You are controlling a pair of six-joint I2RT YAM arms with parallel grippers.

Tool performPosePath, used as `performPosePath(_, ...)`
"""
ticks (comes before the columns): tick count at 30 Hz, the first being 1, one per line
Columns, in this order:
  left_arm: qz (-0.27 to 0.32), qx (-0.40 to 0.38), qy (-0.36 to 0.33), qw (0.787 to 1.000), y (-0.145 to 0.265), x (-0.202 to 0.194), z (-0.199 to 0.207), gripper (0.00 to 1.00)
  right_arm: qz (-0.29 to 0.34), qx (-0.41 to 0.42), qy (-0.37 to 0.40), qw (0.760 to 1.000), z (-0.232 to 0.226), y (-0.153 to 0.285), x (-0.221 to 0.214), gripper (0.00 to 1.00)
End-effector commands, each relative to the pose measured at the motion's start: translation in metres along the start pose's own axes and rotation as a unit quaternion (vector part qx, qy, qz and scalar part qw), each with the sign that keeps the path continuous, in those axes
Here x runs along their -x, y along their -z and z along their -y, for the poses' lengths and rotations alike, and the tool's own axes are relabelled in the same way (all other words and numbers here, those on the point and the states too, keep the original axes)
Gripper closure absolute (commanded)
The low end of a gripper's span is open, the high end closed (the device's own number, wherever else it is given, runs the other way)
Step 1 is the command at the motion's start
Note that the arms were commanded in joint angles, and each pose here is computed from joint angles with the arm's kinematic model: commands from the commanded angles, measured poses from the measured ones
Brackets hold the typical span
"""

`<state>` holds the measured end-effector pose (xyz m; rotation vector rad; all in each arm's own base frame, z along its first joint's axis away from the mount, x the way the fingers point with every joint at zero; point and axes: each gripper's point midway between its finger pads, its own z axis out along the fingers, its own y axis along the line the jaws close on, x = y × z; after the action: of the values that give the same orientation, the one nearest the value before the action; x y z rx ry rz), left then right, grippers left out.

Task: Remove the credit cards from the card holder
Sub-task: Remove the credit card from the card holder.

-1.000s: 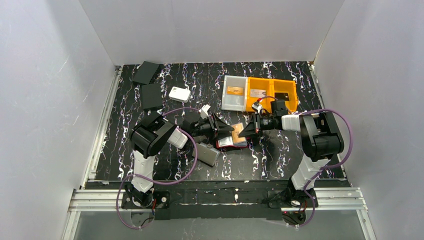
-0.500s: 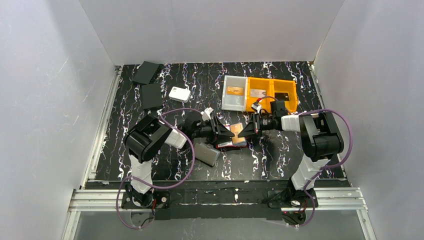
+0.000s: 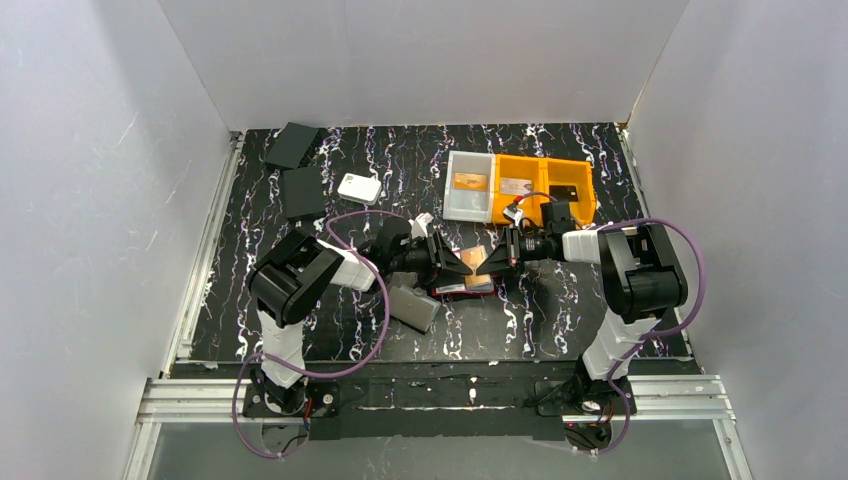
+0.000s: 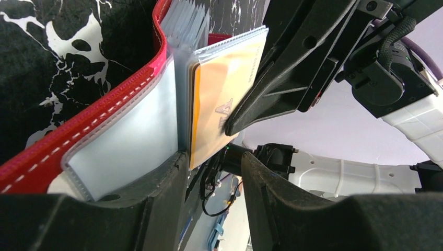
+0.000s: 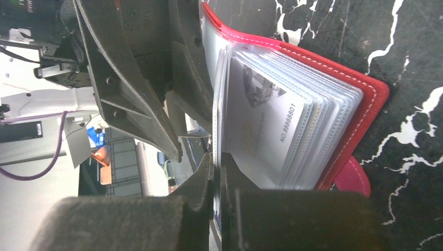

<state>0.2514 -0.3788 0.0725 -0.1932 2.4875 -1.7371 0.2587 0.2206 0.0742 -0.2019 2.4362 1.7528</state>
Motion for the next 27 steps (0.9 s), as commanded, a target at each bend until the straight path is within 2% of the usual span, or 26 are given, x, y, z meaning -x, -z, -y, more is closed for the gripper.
performPosePath(1, 0.013, -0.029, -0.035, 0.999, -0.005, 0.006, 0.030, 0.61, -0.028, 0.006, 0.014, 0.999, -0.004, -0.006, -0.010, 0.95)
performPosePath(7, 0.023, -0.026, -0.016, 0.999, -0.012, 0.012, 0.019, 0.64, -0.053, -0.073, 0.005, 0.996, 0.032, -0.006, -0.016, 0.90)
performPosePath(11, 0.028, -0.017, -0.005, 0.999, -0.016, 0.015, 0.008, 0.67, -0.057, -0.077, 0.003, 0.995, 0.036, -0.006, -0.017, 0.84)
performPosePath(22, 0.060, 0.009, 0.014, 0.998, -0.020, 0.025, -0.015, 0.77, -0.060, -0.066, -0.001, 0.996, 0.033, -0.008, -0.018, 0.85)
performPosePath(27, 0.080, 0.025, 0.016, 0.996, -0.019, 0.029, -0.027, 0.63, -0.059, -0.058, 0.000, 0.997, 0.029, -0.008, -0.018, 0.84)
